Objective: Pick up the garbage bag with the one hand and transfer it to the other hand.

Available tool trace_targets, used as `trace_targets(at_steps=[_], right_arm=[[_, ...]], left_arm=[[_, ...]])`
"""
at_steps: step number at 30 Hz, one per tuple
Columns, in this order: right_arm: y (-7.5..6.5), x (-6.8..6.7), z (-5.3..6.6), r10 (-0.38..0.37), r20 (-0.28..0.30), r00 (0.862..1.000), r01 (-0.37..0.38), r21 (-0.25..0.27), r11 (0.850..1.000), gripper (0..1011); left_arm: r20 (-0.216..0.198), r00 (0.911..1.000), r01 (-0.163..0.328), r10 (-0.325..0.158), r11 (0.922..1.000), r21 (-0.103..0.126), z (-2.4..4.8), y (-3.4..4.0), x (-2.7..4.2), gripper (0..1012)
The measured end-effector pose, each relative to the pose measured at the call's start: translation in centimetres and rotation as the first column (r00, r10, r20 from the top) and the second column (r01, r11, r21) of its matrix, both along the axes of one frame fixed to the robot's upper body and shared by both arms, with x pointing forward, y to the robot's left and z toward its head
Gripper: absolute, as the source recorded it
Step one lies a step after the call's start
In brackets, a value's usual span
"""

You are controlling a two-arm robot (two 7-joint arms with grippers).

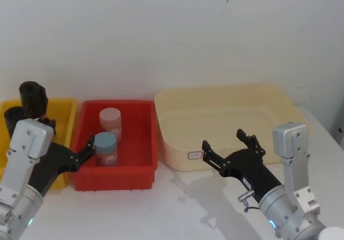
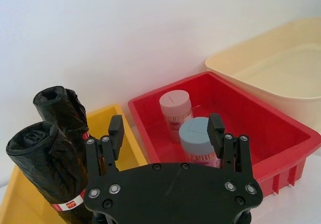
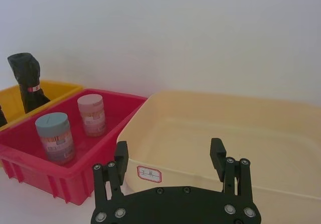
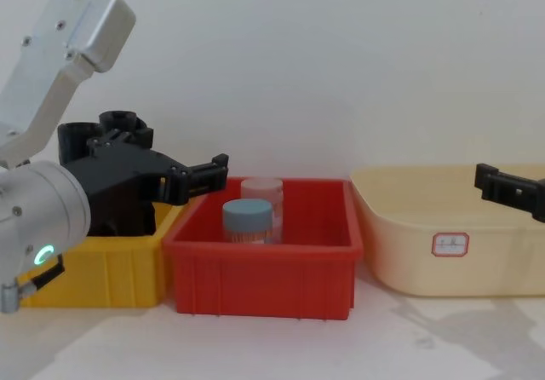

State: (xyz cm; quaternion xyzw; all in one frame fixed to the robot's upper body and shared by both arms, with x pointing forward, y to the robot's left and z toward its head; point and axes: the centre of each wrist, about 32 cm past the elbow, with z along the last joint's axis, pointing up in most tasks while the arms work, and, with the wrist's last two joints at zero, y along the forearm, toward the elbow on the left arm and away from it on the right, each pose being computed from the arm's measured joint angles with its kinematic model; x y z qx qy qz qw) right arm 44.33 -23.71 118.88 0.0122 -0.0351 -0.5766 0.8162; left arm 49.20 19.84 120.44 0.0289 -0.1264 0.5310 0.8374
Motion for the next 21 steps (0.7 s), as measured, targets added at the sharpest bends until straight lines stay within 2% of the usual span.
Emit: trace_targets(at_steps=[21], right_arm=[[0.00,0.00,0.00,0.000,0.000,1.000,0.000,0.000,1.000,1004]], left_arm=[[0.000,1.0000,0.000,0.000,1.0000,0.000,0.00,0.00,0.00,1001]])
